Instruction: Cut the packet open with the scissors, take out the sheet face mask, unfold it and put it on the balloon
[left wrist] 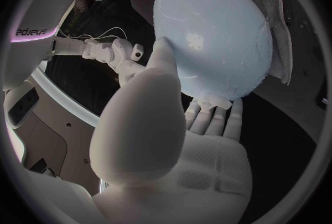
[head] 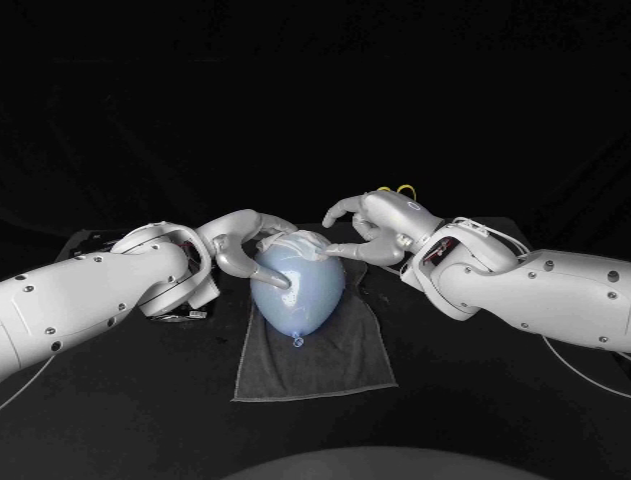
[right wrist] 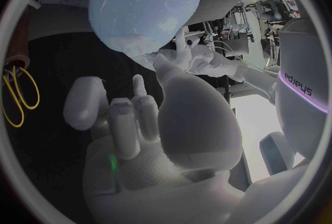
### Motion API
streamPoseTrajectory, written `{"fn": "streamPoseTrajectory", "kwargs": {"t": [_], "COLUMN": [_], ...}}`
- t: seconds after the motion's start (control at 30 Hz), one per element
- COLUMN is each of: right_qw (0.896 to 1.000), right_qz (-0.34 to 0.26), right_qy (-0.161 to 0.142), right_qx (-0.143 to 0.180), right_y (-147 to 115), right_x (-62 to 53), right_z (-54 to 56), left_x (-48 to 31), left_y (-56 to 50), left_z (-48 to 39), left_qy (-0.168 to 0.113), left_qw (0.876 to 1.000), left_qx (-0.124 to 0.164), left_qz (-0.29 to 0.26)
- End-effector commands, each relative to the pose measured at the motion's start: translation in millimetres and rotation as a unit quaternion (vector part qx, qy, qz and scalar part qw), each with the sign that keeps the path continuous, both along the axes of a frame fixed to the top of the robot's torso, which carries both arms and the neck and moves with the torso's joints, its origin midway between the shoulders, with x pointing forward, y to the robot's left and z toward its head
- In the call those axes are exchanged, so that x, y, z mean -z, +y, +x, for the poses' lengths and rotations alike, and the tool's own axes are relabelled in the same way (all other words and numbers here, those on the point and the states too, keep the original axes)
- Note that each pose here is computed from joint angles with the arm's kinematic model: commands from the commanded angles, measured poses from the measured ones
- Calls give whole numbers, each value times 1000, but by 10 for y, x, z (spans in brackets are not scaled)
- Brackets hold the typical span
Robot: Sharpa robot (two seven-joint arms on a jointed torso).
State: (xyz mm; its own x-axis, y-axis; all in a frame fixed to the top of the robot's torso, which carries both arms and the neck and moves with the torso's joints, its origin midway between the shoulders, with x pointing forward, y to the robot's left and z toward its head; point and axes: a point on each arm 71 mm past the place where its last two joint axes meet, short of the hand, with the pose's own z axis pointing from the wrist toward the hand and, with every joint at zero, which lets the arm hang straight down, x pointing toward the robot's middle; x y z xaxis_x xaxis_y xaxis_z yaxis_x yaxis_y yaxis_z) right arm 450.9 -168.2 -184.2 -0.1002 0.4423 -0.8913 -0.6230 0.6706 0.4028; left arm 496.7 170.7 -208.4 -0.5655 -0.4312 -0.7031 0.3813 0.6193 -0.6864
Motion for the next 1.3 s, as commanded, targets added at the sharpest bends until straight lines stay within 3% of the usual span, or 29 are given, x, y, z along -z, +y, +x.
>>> {"fn": "streamPoseTrajectory", "kwargs": {"t": [0.03,0.3,0.97,1.3], "right_qw": [998,998,995,997], "right_qz": [-46,-53,-66,-61], "right_qy": [34,42,67,43], "right_qx": [-16,-11,-16,-34], "right_y": [61,121,192,252], "right_x": [103,201,315,302], "right_z": [-14,27,115,58], "left_x": [17,16,15,16], "left_y": [-15,-15,-33,-27], "left_z": [-15,-18,-27,-29], "left_qy": [10,11,13,14], "left_qw": [1000,1000,1000,1000], "left_qx": [7,8,11,11], "left_qz": [-3,-4,-6,-6]}}
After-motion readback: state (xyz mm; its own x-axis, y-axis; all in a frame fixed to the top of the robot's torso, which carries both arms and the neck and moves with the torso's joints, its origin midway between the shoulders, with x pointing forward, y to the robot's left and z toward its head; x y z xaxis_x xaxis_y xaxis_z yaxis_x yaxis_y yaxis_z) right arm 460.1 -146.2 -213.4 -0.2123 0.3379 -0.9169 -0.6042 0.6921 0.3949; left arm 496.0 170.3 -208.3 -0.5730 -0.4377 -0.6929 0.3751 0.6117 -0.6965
